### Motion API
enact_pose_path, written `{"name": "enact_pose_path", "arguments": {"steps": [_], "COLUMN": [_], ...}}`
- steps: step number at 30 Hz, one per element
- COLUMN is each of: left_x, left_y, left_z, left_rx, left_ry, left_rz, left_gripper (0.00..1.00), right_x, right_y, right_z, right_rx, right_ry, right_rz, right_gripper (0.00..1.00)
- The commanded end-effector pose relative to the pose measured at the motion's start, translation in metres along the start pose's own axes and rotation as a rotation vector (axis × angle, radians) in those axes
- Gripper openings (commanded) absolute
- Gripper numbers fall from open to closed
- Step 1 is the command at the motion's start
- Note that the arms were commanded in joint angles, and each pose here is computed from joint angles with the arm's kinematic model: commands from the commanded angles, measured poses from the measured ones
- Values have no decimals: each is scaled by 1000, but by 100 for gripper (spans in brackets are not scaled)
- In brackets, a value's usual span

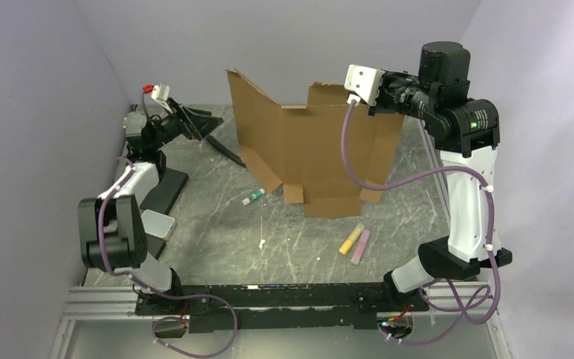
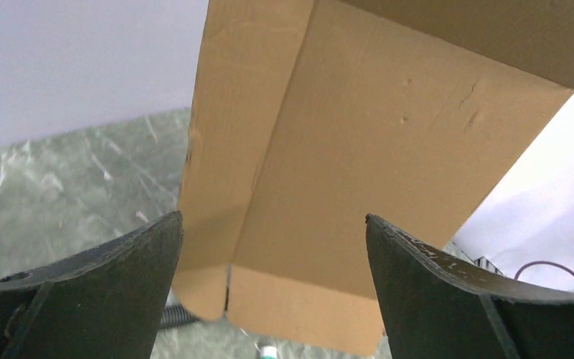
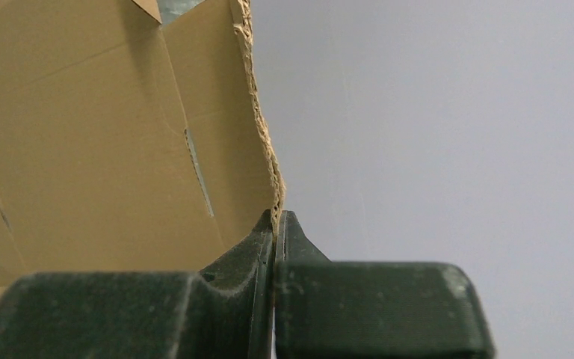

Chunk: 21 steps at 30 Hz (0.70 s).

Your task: Fold the paper box

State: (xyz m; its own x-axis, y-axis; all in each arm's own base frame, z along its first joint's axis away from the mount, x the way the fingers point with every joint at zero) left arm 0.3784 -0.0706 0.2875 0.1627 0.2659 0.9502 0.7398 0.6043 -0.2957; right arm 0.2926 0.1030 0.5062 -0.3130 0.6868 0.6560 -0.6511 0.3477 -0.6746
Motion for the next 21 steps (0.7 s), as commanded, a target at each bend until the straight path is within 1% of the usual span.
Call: {"name": "enact_pose_path", "arguments": {"steps": [1, 4, 7, 9, 12, 13, 17, 18, 20, 21], "left_x": [25, 19, 13, 7, 6, 5, -7, -10, -10, -10], "left_y": [2, 19, 31, 38, 39, 38, 27, 23, 16, 12], "left_z": [-11, -14, -19, -23, -27, -29, -40, -42, -45, -44], "left_rx": [-187, -206, -228, -244, -297, -310, -378, -398, -430, -443], "left_ry": [-107, -129, -125, -131, -156, -147, -100, -86, -62, -50], "left_rz": [-195, -232, -225, -202, -192, -169, -157, -151, -131, -121], "left_gripper": [95, 95, 99, 99, 99, 100, 99, 98, 91, 83], "right_x": [22, 23, 23, 24, 23, 23, 22, 22, 20, 19], "right_y": [1, 3, 5, 6, 7, 7, 8, 8, 7, 6], "right_z": [19, 20, 20, 19, 17, 16, 13, 12, 11, 10], "right_rx": [-23, -15, -3, 3, 10, 14, 23, 24, 21, 17], "right_ry": [-91, -96, -101, -103, -103, -103, -104, -104, -95, -88], "right_rz": [26, 23, 23, 22, 18, 16, 9, 7, 7, 7], "right_gripper": [0, 0, 0, 0, 0, 0, 0, 0, 0, 0]}}
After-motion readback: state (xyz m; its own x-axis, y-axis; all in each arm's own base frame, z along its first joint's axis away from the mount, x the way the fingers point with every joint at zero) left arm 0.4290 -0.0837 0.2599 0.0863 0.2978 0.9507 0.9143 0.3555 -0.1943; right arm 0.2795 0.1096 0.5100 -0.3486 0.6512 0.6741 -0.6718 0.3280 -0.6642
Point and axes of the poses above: each gripper's point midway between its finger pads, its own z axis back along the fingers, its own y axis along the line the jaws close on, x = y × z, the point moved 6 cm from there along z, back along the fingers, and after that the axes turned 12 degrees about -z, right-handed, at the moved point
